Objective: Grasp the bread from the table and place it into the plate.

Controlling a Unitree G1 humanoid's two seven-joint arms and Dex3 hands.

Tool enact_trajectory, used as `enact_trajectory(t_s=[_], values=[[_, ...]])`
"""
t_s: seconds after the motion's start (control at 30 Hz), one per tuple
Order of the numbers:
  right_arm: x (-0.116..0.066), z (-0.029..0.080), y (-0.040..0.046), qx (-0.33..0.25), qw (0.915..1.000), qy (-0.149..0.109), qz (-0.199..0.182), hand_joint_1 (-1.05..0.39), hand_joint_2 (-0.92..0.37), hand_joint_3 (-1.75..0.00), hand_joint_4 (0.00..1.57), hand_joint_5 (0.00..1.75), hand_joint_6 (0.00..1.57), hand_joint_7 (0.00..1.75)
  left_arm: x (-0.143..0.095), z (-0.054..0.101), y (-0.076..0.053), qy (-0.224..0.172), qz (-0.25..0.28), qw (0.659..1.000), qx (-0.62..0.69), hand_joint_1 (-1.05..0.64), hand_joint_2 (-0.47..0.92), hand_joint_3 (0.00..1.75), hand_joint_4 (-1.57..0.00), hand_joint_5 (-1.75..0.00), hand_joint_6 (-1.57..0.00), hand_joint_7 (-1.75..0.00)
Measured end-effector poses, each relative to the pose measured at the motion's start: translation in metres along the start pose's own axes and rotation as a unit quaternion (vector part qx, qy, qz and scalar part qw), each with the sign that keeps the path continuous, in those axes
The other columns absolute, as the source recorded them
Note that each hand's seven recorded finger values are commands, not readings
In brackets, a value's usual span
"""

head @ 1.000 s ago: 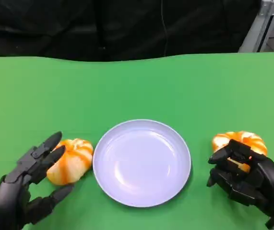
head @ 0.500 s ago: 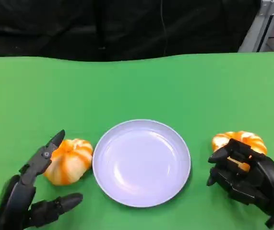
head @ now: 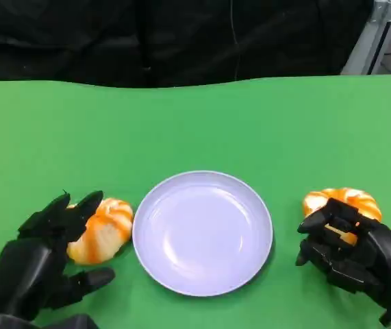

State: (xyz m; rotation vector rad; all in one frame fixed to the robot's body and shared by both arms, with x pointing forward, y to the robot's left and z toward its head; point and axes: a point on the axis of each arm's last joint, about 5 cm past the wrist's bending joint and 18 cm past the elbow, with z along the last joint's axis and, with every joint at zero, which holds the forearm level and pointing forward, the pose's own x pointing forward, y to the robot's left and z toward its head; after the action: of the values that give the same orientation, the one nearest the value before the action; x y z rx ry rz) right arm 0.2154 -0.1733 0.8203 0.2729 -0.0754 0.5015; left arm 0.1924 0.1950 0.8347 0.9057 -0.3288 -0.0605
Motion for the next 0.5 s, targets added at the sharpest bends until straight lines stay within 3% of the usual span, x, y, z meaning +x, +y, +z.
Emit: enact_trajectory(t_s=[0.5], values=[[-0.001,0.0,-0.0014,0.0,1.0,-0.002,-0.005,0.03,-0.91,-0.51,0.48,1.69,0.56,1.2,0.019,0.0,-0.01,0.02,-0.041,0.999,0.025,-0.79,0.92,0.3,-0.36,-0.02,-0.42,-0.03]])
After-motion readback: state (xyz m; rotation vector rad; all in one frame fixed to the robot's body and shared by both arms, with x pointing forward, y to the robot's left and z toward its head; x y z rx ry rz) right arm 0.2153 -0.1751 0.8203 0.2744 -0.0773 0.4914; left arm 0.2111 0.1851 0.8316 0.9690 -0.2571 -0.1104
